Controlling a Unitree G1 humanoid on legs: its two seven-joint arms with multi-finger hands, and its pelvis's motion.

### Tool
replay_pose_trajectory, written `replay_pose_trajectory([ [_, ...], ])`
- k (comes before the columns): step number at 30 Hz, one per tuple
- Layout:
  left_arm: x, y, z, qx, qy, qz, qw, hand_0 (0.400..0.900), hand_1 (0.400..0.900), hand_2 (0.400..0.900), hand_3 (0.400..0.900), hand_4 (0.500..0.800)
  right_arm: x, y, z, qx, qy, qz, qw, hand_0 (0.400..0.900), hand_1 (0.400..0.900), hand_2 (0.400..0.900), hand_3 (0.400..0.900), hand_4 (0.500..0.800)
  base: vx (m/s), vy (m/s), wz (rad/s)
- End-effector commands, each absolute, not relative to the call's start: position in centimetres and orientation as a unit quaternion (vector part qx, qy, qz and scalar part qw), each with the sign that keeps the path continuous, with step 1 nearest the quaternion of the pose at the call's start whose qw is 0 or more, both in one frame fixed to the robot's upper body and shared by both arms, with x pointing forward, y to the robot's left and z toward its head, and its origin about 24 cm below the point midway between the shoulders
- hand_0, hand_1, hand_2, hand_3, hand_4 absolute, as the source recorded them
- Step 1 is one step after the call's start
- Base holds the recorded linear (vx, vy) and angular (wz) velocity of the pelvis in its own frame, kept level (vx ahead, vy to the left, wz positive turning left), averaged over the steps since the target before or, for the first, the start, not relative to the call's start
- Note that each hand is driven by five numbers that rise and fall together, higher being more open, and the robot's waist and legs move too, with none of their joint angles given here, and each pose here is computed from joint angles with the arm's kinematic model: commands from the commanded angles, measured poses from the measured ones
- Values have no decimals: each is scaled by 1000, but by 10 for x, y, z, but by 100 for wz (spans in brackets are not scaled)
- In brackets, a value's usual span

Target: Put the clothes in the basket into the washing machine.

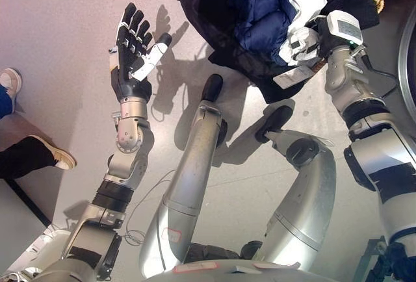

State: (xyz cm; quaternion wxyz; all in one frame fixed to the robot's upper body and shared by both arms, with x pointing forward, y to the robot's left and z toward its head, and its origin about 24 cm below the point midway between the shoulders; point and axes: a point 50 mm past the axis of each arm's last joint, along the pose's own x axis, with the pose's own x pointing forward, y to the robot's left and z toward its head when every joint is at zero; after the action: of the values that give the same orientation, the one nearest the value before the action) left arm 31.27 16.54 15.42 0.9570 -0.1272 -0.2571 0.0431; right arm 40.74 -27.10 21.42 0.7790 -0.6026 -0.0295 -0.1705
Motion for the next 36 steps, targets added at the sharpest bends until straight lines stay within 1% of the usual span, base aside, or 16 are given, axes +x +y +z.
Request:
replay_pose_trajectory([
  [1,292,162,164,-171,-319,33,932,900,900,900,900,800,402,-282,190,-643,13,-152,751,400,400,400,400,500,0,0,0],
  [7,292,163,165,-167,-322,33,931,900,900,900,900,800,403,-280,191,-645,9,-150,749,400,400,400,400,500,0,0,0],
  [11,293,165,166,-168,-323,43,930,900,900,900,900,800,405,-273,196,-633,-12,-157,758,400,400,400,400,500,-19,2,-4],
  [14,293,169,166,-163,-325,54,930,900,900,900,900,800,408,-262,211,-619,-53,-166,766,400,400,400,400,500,-28,6,-7],
  [17,293,173,168,-159,-327,63,929,900,900,900,900,800,409,-258,218,-611,-70,-168,770,400,400,400,400,500,-30,-4,-7],
  [20,294,179,167,-157,-326,81,929,900,900,900,900,800,412,-243,235,-592,-117,-170,779,400,400,400,400,500,-45,-9,-9],
  [21,294,179,167,-157,-326,81,929,900,900,900,900,800,412,-243,235,-592,-117,-170,779,400,400,400,400,500,-57,-13,-13],
  [22,295,184,167,-156,-325,95,928,900,900,900,900,800,412,-233,245,-583,-150,-169,780,400,400,400,400,500,-37,-16,-9],
  [25,295,188,164,-155,-320,107,928,900,900,900,900,800,411,-225,253,-579,-176,-167,778,400,400,400,400,500,-28,-11,-7],
  [27,295,195,160,-154,-312,127,929,900,900,900,900,800,407,-214,266,-572,-219,-165,773,400,400,400,400,500,-23,4,-13],
  [28,295,195,160,-154,-311,126,929,900,900,900,900,800,407,-214,265,-572,-218,-165,773,400,400,400,400,500,-18,5,-14],
  [32,296,204,153,-147,-296,153,931,900,900,900,900,800,397,-204,277,-552,-273,-164,771,400,400,400,400,500,-13,-12,-10],
  [36,296,211,148,-141,-286,167,933,900,900,900,900,800,388,-205,280,-537,-293,-168,773,400,400,400,400,500,-11,4,-12],
])
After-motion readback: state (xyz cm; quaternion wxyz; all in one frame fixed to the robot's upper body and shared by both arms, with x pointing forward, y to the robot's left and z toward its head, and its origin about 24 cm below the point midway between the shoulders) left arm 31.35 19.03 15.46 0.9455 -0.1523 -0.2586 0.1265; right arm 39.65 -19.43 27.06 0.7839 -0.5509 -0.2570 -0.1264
